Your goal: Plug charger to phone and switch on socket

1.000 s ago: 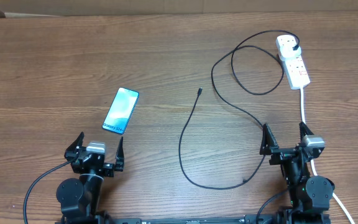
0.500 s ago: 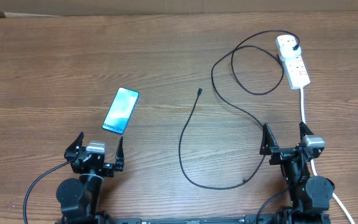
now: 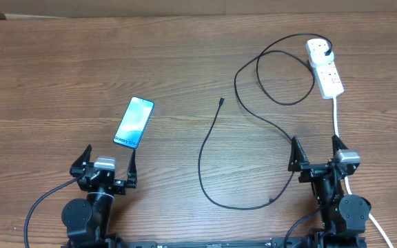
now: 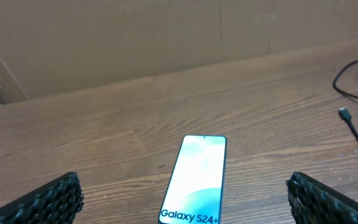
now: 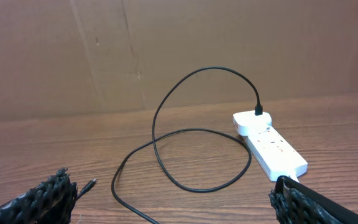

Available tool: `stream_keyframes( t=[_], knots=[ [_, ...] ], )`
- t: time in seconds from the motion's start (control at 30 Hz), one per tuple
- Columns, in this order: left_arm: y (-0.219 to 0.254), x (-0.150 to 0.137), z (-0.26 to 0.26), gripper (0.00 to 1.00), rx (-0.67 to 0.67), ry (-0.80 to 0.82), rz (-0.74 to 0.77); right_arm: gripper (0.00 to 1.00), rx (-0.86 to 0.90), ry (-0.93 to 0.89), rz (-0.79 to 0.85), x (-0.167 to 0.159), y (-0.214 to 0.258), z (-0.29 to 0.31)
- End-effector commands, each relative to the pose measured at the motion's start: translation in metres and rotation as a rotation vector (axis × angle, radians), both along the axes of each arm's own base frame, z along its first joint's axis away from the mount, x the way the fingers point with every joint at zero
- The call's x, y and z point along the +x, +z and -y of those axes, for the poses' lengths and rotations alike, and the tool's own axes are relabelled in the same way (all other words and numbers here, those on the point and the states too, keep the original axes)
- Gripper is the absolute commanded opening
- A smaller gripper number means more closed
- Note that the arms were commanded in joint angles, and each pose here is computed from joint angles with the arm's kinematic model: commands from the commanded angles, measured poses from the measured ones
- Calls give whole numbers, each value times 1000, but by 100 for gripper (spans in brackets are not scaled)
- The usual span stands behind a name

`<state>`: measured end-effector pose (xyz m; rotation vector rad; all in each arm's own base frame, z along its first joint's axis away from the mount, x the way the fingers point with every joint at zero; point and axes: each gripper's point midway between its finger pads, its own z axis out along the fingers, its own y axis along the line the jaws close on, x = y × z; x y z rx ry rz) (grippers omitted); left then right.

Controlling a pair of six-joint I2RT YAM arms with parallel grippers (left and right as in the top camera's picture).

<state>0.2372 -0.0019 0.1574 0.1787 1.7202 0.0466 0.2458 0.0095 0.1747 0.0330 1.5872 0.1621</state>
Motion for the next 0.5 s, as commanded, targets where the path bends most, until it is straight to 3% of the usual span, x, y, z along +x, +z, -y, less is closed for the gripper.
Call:
stream_keyframes(
  t=[0.0, 0.23, 0.47],
  knots=[
    [34, -3, 0, 100, -19, 7, 60, 100, 2, 6, 2, 0, -2, -1],
    [79, 3, 12, 100, -34, -67, 27, 100, 2, 6, 2, 0, -2, -1],
    [120, 30, 15, 100, -87, -103, -209, 100, 2, 6, 2, 0, -2, -1]
  ],
)
